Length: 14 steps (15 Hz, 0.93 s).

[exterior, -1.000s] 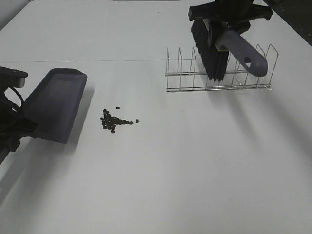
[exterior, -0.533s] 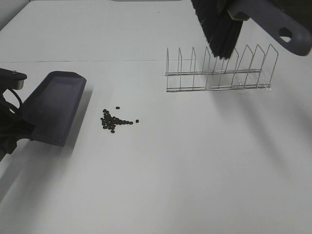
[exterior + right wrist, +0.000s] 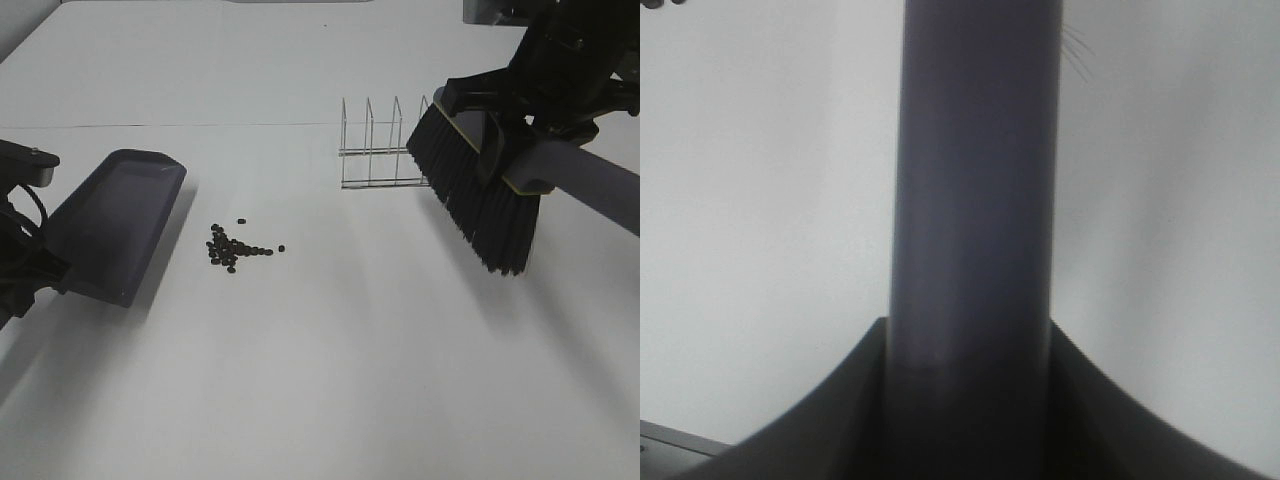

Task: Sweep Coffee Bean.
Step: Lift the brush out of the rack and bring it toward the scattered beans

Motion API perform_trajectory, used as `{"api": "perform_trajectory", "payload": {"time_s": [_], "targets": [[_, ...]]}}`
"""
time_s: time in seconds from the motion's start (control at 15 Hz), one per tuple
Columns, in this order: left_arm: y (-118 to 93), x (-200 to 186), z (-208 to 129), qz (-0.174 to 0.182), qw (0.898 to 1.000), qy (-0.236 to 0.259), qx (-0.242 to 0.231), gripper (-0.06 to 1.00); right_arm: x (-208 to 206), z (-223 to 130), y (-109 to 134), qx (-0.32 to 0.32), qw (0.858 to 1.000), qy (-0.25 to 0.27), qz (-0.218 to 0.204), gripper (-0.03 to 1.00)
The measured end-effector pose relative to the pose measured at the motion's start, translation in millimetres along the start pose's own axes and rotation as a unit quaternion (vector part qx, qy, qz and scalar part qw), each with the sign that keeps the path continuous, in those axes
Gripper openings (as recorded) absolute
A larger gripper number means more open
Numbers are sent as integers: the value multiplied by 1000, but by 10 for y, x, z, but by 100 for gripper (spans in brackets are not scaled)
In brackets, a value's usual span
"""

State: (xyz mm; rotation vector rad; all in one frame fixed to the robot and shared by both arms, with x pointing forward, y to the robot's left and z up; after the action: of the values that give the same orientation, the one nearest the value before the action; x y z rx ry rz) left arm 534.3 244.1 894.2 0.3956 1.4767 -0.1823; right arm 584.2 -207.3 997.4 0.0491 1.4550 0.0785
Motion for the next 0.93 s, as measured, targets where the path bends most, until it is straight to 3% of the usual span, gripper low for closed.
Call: {"api": "perform_trajectory", "payload": {"time_s": [0.13,0.33,0.67,0.93], "targets": [[-3,165,81,0,999,32,11,33,220,45,154,-34,997,0,-68,35],[26,204,258,2,999,47,16,33,400,100,470,-79,991,-7,-108,35],[25,315,347,1,998,64,30,33,879,333,1010,-120,986,8,-115,35],[-112,353,369,0,996,67,50,33,1197,507,1236,-129,985,17,-115,35]]}}
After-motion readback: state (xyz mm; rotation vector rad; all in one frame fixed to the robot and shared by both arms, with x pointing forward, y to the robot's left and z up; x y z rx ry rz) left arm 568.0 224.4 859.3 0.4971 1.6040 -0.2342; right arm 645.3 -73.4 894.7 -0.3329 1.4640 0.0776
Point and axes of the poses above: a point on each arm's last joint axis where the gripper is mounted, x pointing out along that axis toward the gripper, y along the wrist's bending axis when the last joint is at zero, z = x × y, the point moved 3 cm from there along x, pointing out along that axis toward the gripper, and after that the axes turned 8 degrees about x, right-handed, at the moved point
